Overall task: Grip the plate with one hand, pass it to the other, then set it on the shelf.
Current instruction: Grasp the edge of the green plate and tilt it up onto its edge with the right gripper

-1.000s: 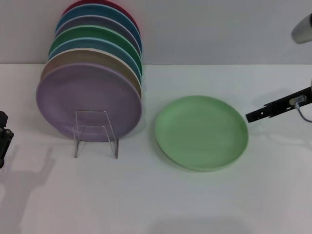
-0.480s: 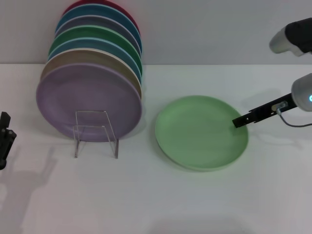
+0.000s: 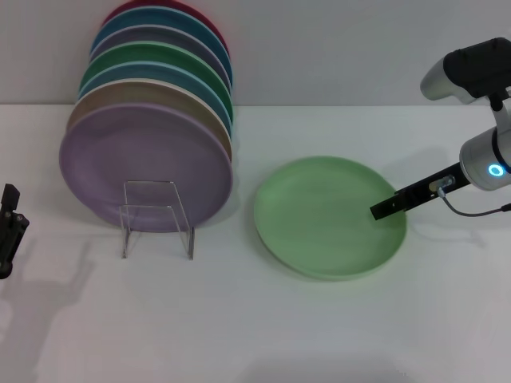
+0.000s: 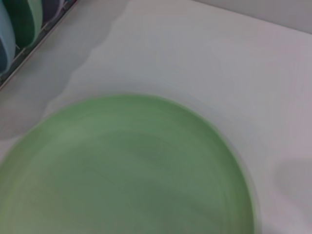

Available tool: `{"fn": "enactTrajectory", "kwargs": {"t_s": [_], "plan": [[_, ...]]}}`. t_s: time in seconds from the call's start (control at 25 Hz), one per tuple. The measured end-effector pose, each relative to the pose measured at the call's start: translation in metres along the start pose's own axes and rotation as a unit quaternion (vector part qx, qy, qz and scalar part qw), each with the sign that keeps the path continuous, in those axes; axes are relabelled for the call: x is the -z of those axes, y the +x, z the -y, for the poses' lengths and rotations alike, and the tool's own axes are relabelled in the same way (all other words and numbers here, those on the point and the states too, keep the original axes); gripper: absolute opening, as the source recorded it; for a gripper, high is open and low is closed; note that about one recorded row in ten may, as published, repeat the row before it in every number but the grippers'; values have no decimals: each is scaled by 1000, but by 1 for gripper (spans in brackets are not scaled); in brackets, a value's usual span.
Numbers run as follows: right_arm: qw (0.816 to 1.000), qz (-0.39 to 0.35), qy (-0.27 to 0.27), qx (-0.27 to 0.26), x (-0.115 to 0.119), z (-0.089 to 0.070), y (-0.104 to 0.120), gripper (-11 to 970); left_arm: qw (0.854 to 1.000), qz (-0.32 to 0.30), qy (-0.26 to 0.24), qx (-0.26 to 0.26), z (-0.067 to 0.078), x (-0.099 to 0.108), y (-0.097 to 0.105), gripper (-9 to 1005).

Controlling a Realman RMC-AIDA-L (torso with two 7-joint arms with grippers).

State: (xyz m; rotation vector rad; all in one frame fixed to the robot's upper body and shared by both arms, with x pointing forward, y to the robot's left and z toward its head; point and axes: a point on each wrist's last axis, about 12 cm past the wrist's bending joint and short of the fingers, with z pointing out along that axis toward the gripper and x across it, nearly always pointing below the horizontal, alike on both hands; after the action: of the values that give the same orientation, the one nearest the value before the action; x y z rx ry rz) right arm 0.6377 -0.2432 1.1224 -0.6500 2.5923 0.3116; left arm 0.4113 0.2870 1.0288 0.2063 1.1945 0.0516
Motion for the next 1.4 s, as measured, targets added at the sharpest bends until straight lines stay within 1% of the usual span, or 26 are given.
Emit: {"fn": "enactTrajectory", "kwargs": {"t_s": [0.72,0.92,1.12,1.36,1.4], "plan": [[1000,-8,0,-3,-5,-2,0,791,1000,0,-2,-5,-1,2,0,840],[1000,-10,0,-2,-6,-2,0,585,1000,-1,-2,-6,-2,3,0,840],[1000,-14,-1,-3,-7,-2,1,422,1000,-2,-3,-6,-1,4,0,840],[1000,-21,0,2,-9,-4,3,424,1000,-2,-3,-6,-1,4,0,840],[1000,-23,0,3,-9,-4,3,411,1000,-3,-3,-6,-1,4,0,840]]}}
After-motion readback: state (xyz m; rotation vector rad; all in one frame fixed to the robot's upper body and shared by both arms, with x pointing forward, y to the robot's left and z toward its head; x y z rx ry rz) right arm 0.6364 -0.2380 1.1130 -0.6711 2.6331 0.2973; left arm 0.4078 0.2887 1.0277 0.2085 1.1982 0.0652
